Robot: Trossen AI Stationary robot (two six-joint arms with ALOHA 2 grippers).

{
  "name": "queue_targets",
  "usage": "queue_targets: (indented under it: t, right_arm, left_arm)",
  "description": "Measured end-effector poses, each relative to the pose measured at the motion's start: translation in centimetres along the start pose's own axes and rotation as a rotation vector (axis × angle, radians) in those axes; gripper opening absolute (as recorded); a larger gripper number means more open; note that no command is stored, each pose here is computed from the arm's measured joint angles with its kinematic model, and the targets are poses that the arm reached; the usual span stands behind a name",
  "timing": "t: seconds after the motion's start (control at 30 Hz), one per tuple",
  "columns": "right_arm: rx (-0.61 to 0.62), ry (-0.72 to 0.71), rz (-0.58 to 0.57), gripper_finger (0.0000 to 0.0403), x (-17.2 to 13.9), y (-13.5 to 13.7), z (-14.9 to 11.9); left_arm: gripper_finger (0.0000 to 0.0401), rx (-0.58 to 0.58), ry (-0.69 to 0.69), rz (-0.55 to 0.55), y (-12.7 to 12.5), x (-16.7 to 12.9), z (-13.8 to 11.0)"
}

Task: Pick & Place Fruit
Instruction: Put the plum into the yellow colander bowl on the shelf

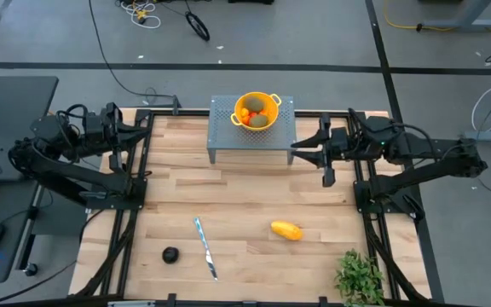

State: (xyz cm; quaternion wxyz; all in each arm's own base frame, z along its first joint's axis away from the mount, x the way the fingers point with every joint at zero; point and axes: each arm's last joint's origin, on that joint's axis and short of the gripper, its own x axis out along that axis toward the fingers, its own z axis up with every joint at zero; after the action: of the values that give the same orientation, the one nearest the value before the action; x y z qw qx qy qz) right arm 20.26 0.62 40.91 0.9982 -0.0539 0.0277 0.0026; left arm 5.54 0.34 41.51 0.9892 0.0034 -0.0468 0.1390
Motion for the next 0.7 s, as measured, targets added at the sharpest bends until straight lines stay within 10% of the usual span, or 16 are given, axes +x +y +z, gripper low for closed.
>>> queue_targets:
  t: [0.7]
  right_arm:
    - [-0.022,0.077,0.017,0.0011,-0.08,0.10,-0.74]
  left_arm:
    - [0.0002,-0.043,0.021,-0.146,-0.72,0.60,-0.15]
